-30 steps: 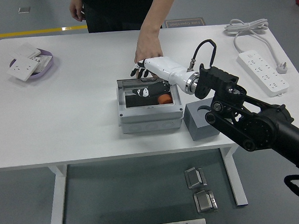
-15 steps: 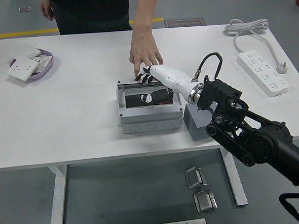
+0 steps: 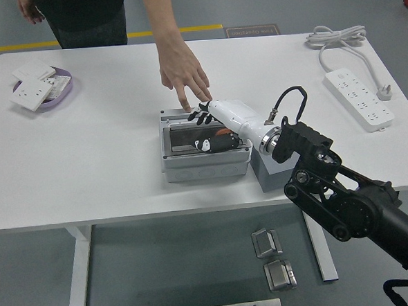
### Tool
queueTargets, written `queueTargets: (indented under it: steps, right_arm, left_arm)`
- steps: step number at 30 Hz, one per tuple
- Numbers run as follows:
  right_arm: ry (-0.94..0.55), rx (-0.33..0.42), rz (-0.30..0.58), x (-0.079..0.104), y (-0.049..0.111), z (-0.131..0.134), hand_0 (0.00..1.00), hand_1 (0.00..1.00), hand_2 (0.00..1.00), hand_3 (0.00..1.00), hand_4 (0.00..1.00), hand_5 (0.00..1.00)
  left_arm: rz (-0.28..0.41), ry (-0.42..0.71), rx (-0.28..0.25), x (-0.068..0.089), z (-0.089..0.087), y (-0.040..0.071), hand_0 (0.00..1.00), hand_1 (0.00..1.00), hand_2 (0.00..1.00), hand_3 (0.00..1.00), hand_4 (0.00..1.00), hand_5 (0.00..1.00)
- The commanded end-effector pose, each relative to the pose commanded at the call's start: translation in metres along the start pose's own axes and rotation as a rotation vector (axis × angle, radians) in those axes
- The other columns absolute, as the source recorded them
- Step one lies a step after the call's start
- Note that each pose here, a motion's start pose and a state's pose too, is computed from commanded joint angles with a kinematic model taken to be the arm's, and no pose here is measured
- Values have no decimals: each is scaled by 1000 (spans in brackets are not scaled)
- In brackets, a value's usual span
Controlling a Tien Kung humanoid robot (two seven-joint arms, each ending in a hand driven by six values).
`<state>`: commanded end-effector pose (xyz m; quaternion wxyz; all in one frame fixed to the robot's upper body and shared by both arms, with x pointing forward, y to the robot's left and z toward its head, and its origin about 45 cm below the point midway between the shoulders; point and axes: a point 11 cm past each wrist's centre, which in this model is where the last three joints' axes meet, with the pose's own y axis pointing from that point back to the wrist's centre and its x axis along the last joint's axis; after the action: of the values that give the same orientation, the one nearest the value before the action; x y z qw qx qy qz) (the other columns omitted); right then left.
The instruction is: Pick up the cylinder from the cube,place it in the box,flap close box
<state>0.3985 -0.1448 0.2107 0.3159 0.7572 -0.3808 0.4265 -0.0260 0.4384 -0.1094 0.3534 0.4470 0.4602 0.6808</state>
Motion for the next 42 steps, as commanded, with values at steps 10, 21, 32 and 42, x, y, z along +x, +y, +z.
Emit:
queueTargets:
  steps: [10, 21, 32, 42]
  right_arm:
    - [-52, -48, 118, 36, 16, 26, 596, 602, 641, 729, 759, 435]
    - [-393, -14, 304, 62, 60, 72, 582, 601, 631, 719, 761, 436]
    - [-737, -7, 400, 50, 80, 96, 610, 601, 633, 696, 770, 413]
    - [-909, 8, 424, 44, 82, 99, 616, 623, 628, 688, 837, 390]
  left_arm:
    - [3, -1, 2, 1, 1, 0, 612, 639, 629, 658, 691, 220]
    - [9, 9, 24, 4, -6, 0, 612, 639, 629, 658, 692, 221]
    - [17, 24, 37, 7, -12, 1, 611, 640, 630, 659, 693, 220]
    - [15, 38, 39, 6, -13, 1, 611, 639, 630, 659, 694, 220]
